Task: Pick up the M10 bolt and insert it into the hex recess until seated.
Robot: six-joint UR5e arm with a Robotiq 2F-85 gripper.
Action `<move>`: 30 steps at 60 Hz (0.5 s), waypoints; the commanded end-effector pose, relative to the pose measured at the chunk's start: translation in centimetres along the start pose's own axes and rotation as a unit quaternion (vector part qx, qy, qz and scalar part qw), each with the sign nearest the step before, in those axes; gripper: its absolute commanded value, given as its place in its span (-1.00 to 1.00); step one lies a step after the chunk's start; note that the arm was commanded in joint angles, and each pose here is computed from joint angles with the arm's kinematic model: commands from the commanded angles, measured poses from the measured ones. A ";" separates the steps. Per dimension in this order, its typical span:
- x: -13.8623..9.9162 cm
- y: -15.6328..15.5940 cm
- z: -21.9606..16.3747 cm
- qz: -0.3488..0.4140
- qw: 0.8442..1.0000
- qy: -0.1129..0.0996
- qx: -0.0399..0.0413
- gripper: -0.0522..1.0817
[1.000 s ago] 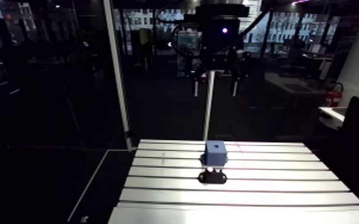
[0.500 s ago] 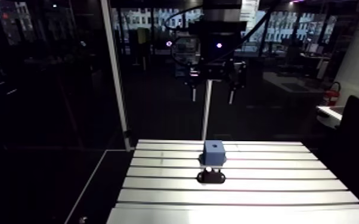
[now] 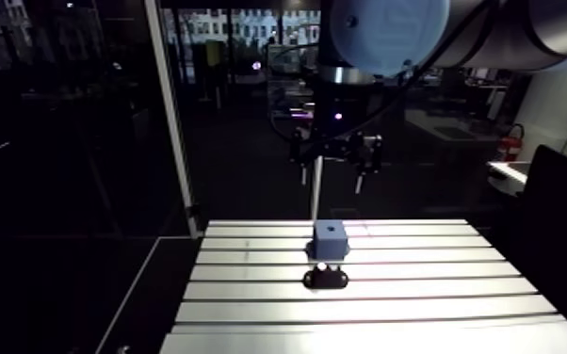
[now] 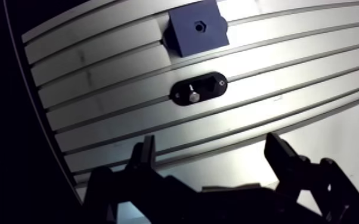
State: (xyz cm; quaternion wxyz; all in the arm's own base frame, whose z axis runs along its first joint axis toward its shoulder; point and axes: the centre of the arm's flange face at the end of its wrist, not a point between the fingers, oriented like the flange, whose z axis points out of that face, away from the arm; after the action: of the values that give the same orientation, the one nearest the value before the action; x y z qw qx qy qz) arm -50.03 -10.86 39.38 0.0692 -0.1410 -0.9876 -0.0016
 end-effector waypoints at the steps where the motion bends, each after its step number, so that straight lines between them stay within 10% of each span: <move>1: -0.7 0.3 2.8 0.001 1.000 0.025 0.007 -0.89; 16: -0.9 0.8 5.4 0.004 0.999 0.031 0.009 -0.89; 30: -1.0 1.9 8.1 0.019 0.999 0.017 0.033 -0.89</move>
State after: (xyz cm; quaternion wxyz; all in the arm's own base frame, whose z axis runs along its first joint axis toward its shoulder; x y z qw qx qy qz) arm -49.71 -9.95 33.37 0.0960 -0.1486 -0.9841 0.0145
